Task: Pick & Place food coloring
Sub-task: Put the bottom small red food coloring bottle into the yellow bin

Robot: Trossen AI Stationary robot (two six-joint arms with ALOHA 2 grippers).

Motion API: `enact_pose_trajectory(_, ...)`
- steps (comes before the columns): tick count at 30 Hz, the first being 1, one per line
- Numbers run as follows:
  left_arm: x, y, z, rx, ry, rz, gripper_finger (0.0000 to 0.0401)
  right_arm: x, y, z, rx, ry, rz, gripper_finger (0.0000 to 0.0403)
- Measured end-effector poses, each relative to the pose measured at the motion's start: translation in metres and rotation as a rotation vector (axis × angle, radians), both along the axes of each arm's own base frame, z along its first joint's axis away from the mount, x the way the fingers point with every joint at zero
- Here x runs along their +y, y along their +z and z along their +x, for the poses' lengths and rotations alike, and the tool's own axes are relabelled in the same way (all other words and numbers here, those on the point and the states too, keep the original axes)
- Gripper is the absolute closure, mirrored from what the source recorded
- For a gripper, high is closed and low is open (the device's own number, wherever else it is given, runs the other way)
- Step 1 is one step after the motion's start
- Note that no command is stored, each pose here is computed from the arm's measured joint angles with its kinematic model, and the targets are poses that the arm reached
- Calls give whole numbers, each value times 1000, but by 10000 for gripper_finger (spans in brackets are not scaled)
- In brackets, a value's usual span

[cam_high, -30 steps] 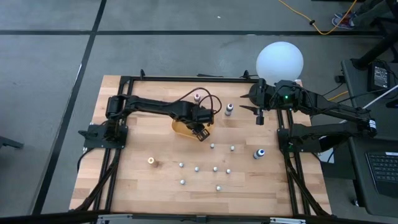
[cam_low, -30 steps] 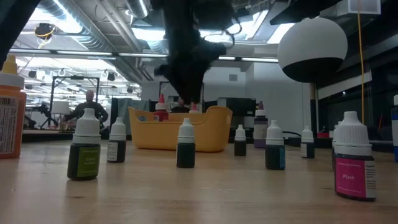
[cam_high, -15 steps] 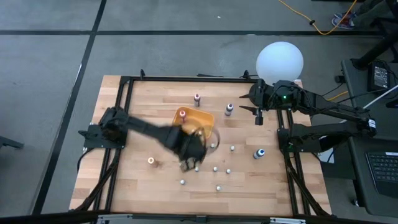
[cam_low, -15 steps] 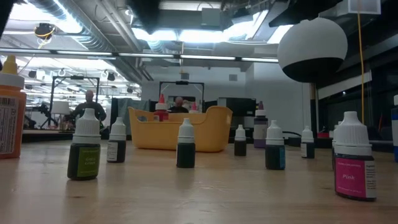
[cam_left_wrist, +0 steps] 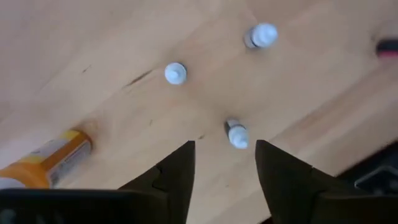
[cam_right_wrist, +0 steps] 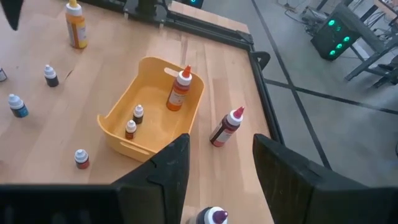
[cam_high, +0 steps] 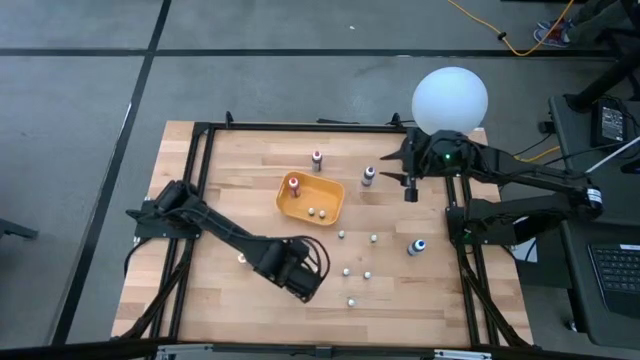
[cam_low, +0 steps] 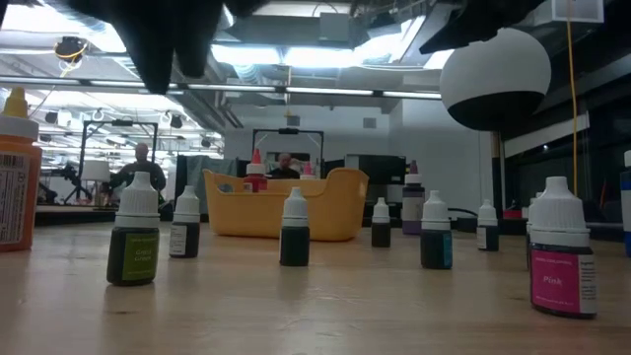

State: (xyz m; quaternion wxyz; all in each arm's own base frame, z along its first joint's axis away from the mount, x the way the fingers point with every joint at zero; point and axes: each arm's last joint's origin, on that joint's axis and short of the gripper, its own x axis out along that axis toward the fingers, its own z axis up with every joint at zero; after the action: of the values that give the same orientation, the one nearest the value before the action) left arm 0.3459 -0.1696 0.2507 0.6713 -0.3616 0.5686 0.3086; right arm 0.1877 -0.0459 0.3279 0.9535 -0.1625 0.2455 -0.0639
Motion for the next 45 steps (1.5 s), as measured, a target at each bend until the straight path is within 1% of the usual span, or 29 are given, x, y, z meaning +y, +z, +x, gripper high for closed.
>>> enact_pose_trajectory(3, 13, -1, 6, 0, 52, 7, 211, -1, -2, 2, 11, 0, 4, 226)
enact_pose_trajectory(6, 27, -2, 11, -7, 63, 37, 192, -1, -3, 3, 16, -1, 5, 226)
enact_pose_trajectory(9, 39, -15, 12, 30, 82, 54, 180, -1, -4, 4, 20, 7, 12, 226)
enact_pose_trajectory(11, 42, -29, 9, 71, 74, 41, 176, -1, -3, 4, 19, 8, 12, 226)
enact_pose_trajectory(15, 41, -53, 6, 77, 56, -5, 177, -1, -3, 4, 18, 5, 17, 226)
enact_pose_trajectory(18, 39, -59, 10, 28, 39, -30, 179, -1, -3, 4, 17, 4, 20, 226)
enact_pose_trajectory(22, 40, -66, 9, 10, 34, -20, 180, -1, -3, 4, 17, 4, 20, 226)
enact_pose_trajectory(26, 42, -77, 5, 30, 37, -35, 193, -1, -3, 4, 17, 4, 19, 226)
enact_pose_trajectory(29, 42, -82, 4, 19, 39, -42, 206, -1, -3, 4, 17, 3, 20, 226)
enact_pose_trajectory(36, 42, -83, 5, 7, 34, -39, 235, -1, -3, 4, 15, 8, 21, 226)
enact_pose_trajectory(45, 48, -83, 7, 10, 47, -35, 304, -1, -3, 4, 15, 9, 22, 226)
